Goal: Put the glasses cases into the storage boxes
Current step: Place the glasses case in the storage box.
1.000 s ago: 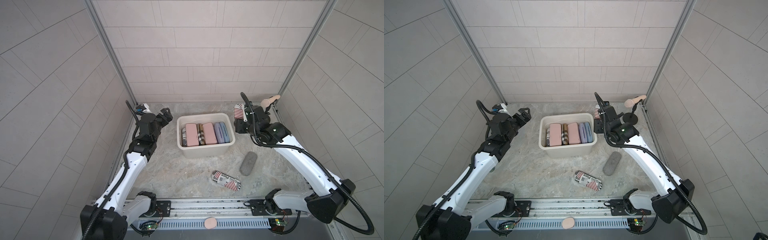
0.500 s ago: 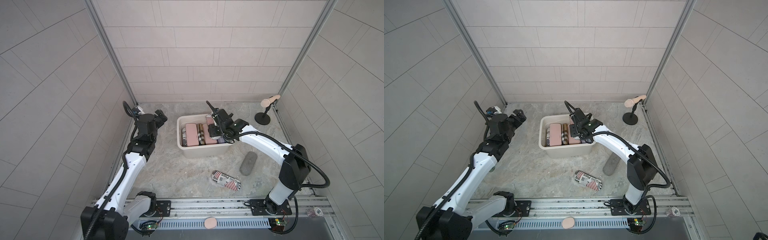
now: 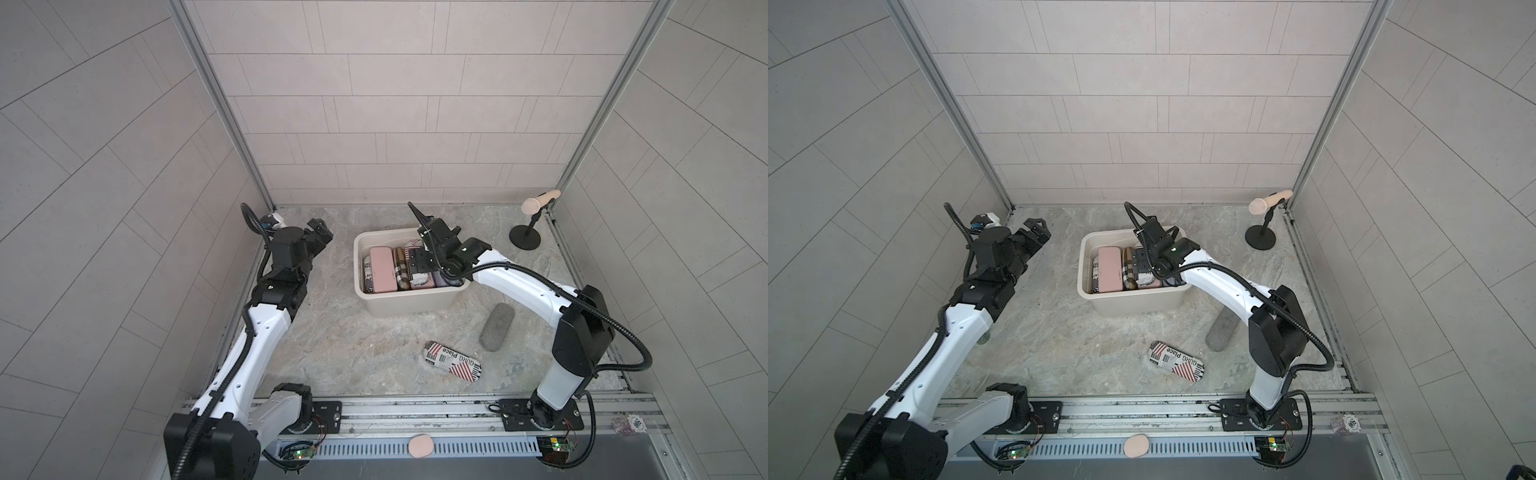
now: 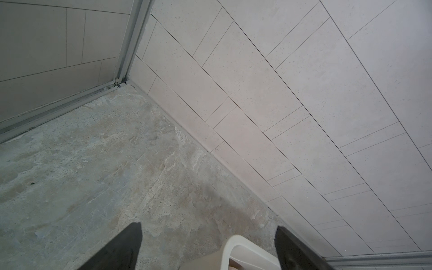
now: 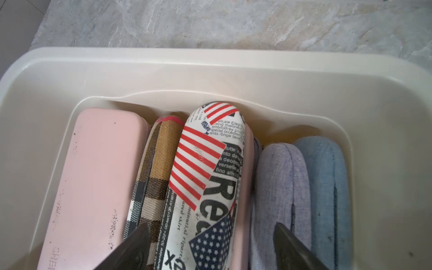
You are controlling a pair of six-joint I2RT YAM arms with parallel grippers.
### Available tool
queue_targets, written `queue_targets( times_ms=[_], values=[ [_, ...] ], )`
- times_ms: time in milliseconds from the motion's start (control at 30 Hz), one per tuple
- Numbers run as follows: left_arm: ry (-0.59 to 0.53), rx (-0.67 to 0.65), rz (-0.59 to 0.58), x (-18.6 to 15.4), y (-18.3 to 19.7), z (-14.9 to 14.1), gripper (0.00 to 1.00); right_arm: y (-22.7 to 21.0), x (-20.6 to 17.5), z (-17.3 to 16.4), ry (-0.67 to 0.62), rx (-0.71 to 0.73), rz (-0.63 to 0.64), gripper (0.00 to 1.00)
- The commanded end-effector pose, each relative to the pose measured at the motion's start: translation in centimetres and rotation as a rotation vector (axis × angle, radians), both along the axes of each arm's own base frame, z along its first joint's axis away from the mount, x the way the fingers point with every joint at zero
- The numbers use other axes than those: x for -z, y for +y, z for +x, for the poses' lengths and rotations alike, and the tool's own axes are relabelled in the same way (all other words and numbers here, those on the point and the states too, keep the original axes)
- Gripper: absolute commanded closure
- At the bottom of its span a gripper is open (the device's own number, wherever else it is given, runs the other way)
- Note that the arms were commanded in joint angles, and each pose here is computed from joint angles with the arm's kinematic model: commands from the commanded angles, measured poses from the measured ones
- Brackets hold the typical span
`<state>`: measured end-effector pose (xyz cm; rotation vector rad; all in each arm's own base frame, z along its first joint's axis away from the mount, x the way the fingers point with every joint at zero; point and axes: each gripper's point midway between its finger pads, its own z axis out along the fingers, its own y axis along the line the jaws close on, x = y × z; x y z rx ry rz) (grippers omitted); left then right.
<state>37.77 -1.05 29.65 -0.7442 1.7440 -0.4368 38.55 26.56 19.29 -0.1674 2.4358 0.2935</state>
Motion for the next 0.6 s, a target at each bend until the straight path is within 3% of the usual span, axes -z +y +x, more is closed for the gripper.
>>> queue_targets(
  times_ms=[0, 267, 567],
  values=[
    [-0.03, 0.067, -0.022, -0.8, -1.1, 0.5, 0.05, -1.1, -3.3, -0.6, -0.055, 0.023, 0.006, 0.11],
    [-0.087, 0.211, -0.052, -1.7, -3.7, 1.3, 0.08, -4.0, -6.9, -2.3, -0.134, 0.065, -0.014, 0.14],
    [-0.163, 0.588, -0.125, -3.6, -12.5, 1.5, 0.12, -13.2, -7.1, -4.9, -0.164, 0.246, -0.064, 0.14]
  ],
)
